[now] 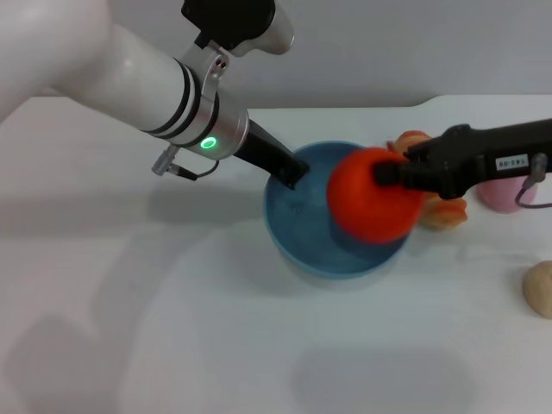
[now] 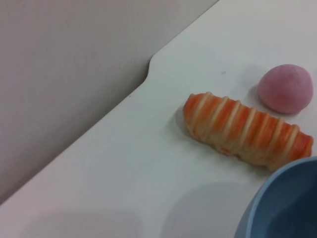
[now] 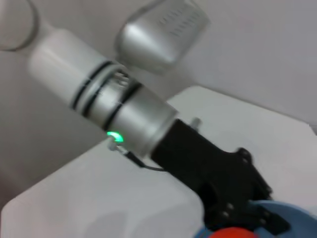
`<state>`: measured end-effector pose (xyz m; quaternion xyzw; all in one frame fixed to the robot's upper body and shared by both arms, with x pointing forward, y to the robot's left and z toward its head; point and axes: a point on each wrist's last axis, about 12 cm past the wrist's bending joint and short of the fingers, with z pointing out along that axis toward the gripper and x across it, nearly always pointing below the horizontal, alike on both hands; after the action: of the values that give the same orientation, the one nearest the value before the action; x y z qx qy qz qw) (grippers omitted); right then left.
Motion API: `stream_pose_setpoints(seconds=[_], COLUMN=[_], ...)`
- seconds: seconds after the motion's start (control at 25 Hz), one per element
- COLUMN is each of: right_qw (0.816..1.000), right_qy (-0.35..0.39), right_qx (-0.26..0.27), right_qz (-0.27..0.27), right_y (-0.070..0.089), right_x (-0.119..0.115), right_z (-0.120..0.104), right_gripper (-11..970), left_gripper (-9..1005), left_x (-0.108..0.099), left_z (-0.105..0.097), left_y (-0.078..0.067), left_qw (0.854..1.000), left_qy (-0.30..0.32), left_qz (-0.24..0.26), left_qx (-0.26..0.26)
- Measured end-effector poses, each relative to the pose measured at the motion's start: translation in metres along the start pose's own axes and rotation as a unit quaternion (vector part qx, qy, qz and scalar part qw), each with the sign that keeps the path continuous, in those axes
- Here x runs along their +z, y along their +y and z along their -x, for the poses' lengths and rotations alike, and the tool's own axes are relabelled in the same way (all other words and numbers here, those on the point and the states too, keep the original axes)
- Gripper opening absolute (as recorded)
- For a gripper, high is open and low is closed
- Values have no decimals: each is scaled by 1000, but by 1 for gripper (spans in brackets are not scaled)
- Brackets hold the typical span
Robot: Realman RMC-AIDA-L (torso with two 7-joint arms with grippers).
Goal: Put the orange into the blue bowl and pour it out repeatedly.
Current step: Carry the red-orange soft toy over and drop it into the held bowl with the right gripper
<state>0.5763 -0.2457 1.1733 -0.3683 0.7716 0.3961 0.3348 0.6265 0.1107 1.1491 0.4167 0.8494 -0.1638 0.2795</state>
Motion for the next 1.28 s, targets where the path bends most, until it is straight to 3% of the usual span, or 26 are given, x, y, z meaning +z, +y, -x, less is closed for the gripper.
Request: stream_pose_setpoints(seconds=[0.24,0.64,0.88,1.08,1.28], right_qw=[999,998,998,995,991], right_qy=[19,35,-7,-73,-95], right_qx=[36,49,52,56,57], right_qz=[12,7,-16,-38,-72], right_y=[-6,-10,-14,-9,-4], right_x=[16,27,10,-23,-43], right_z=[-12,-13,-9,-5,-8], right_gripper=[42,61,245,478,519], left_gripper=[-1,-2,-1,1,2], left_x=[5,8,8,22,29], left_z=[-7,-12,-12,-16,-18], left_y=[-10,-10,-11,-27,-39], left_qw=[1000,1000,1000,999,999], left_qy=[5,5,3,6,10], left_qz=[-29,-24,-25,-33,-45], left_qx=[-6,-5,-7,12,20])
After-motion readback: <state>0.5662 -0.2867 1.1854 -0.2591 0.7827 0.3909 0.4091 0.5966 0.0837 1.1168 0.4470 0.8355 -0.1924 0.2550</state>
